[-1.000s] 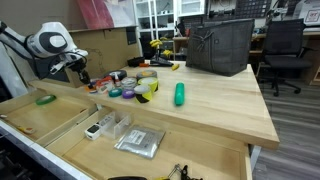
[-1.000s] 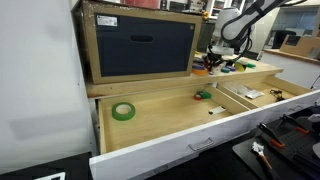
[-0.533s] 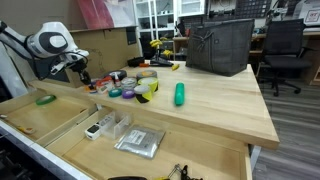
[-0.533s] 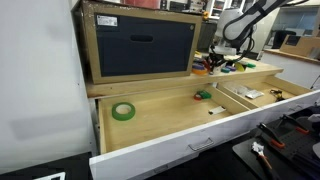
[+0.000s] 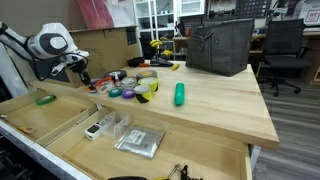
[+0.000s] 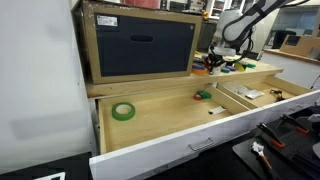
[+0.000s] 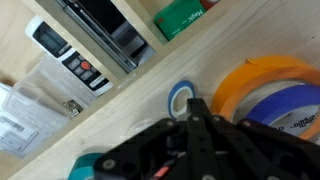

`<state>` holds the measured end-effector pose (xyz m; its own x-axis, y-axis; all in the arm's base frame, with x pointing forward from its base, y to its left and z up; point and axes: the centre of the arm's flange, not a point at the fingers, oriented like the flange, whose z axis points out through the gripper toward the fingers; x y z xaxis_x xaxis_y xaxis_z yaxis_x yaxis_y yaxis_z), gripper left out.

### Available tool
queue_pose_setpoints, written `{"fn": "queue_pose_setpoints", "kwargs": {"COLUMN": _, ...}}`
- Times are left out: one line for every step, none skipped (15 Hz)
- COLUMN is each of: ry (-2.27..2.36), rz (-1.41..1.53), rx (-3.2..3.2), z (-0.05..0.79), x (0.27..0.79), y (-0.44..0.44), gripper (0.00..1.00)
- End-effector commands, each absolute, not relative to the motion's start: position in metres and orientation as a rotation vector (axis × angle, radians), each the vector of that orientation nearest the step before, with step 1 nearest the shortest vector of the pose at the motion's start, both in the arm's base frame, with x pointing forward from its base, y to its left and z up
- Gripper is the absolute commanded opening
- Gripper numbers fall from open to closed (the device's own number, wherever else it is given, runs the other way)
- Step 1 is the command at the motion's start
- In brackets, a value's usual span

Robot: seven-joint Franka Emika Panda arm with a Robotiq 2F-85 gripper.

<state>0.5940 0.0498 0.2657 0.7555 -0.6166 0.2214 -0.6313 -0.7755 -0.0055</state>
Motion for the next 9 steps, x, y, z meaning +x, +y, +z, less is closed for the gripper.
{"fn": "queue_pose_setpoints", "kwargs": {"ry": -0.995, "rz": 0.329, "rx": 2.906, "z": 0.259, "x": 0.5975, "y": 0.0536, "gripper": 0.0}}
{"fn": "queue_pose_setpoints", "kwargs": {"ry": -0.993, "rz": 0.329, "rx": 2.902, "z": 0.258, "x": 0.5983, "y": 0.0534, "gripper": 0.0}}
{"fn": "queue_pose_setpoints", "kwargs": {"ry": -0.993, "rz": 0.327, "rx": 2.902, "z": 0.2572, "x": 0.599, "y": 0.0529, "gripper": 0.0}}
{"fn": "queue_pose_setpoints", "kwargs": {"ry": -0.994, "rz": 0.33, "rx": 2.902, "z": 0.2585, "x": 0.6003, "y": 0.0519, "gripper": 0.0}}
{"fn": "queue_pose_setpoints", "kwargs": {"ry": -0.995, "rz": 0.332, "rx": 2.901, "z": 0.2589, "x": 0.601, "y": 0.0515, "gripper": 0.0}}
{"fn": "queue_pose_setpoints", "kwargs": {"ry": -0.996, "rz": 0.334, "rx": 2.901, "z": 0.2592, "x": 0.602, "y": 0.051, "gripper": 0.0}}
{"fn": "queue_pose_setpoints", "kwargs": {"ry": -0.997, "rz": 0.335, "rx": 2.901, "z": 0.2595, "x": 0.6027, "y": 0.0506, "gripper": 0.0}}
{"fn": "queue_pose_setpoints", "kwargs": {"ry": -0.998, "rz": 0.337, "rx": 2.902, "z": 0.2607, "x": 0.6032, "y": 0.0504, "gripper": 0.0}}
{"fn": "queue_pose_setpoints", "kwargs": {"ry": -0.996, "rz": 0.34, "rx": 2.904, "z": 0.2622, "x": 0.6033, "y": 0.05, "gripper": 0.0}}
